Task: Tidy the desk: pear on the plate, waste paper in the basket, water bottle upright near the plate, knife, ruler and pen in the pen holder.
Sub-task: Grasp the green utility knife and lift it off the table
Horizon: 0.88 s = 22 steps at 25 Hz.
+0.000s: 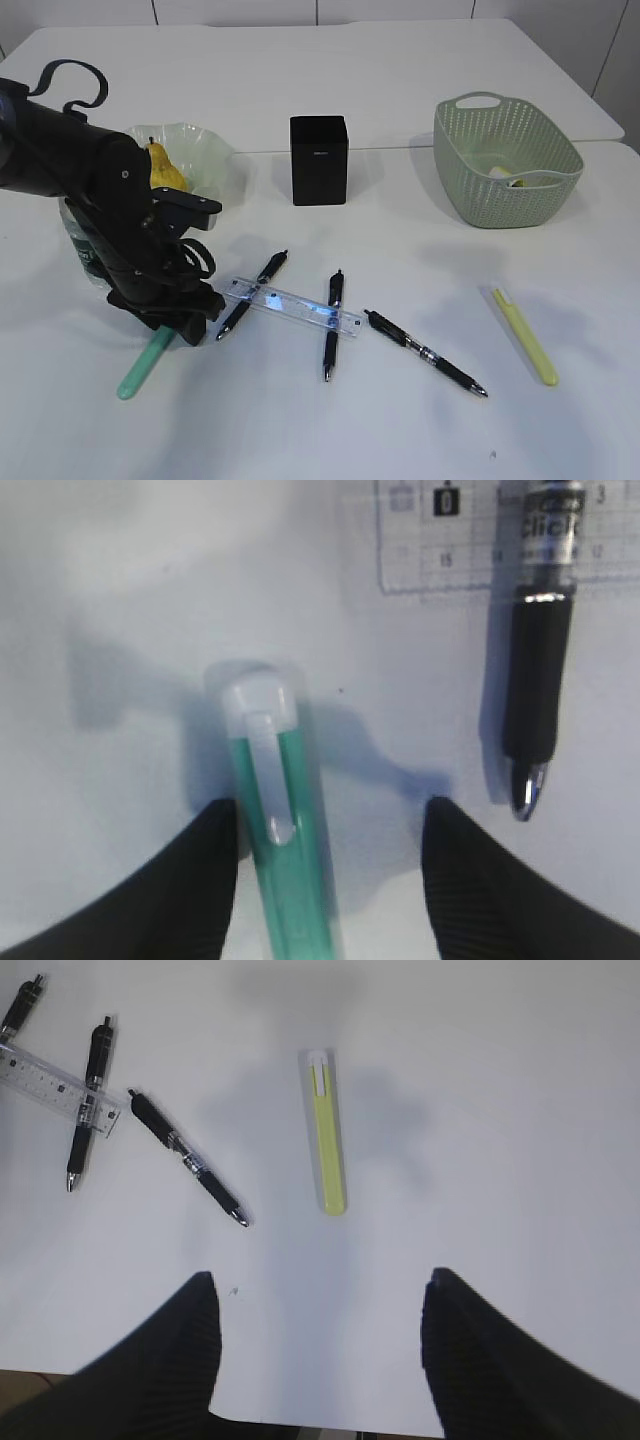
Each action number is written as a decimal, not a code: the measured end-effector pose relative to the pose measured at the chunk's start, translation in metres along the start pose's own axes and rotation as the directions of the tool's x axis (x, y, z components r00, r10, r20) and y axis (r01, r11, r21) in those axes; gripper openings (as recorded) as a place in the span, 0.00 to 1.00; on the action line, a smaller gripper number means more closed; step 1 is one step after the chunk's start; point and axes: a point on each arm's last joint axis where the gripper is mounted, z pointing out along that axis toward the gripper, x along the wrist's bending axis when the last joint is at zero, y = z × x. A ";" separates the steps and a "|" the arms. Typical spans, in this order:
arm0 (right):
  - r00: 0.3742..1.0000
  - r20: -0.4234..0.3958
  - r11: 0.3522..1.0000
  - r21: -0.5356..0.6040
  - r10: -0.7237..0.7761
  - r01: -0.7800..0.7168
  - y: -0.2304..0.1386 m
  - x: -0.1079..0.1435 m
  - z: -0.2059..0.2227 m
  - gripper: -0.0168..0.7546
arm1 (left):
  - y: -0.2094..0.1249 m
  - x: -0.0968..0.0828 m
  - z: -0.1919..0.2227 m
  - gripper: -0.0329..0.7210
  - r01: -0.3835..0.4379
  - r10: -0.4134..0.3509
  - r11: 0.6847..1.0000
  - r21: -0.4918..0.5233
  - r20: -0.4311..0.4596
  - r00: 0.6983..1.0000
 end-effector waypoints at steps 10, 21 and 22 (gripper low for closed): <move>1.000 0.000 1.000 0.000 0.000 0.000 0.000 0.000 0.000 0.67 | 0.001 0.000 0.000 0.19 0.001 -0.001 1.000 -0.005 0.001 1.000; 1.000 0.000 1.000 0.000 0.000 0.000 0.000 0.000 0.000 0.67 | 0.012 -0.001 -0.020 0.19 -0.008 0.010 0.990 0.143 -0.011 1.000; 1.000 0.000 1.000 0.000 0.000 0.000 0.000 0.000 0.000 0.67 | 0.017 -0.001 -0.027 0.19 -0.008 0.010 0.990 0.144 -0.011 1.000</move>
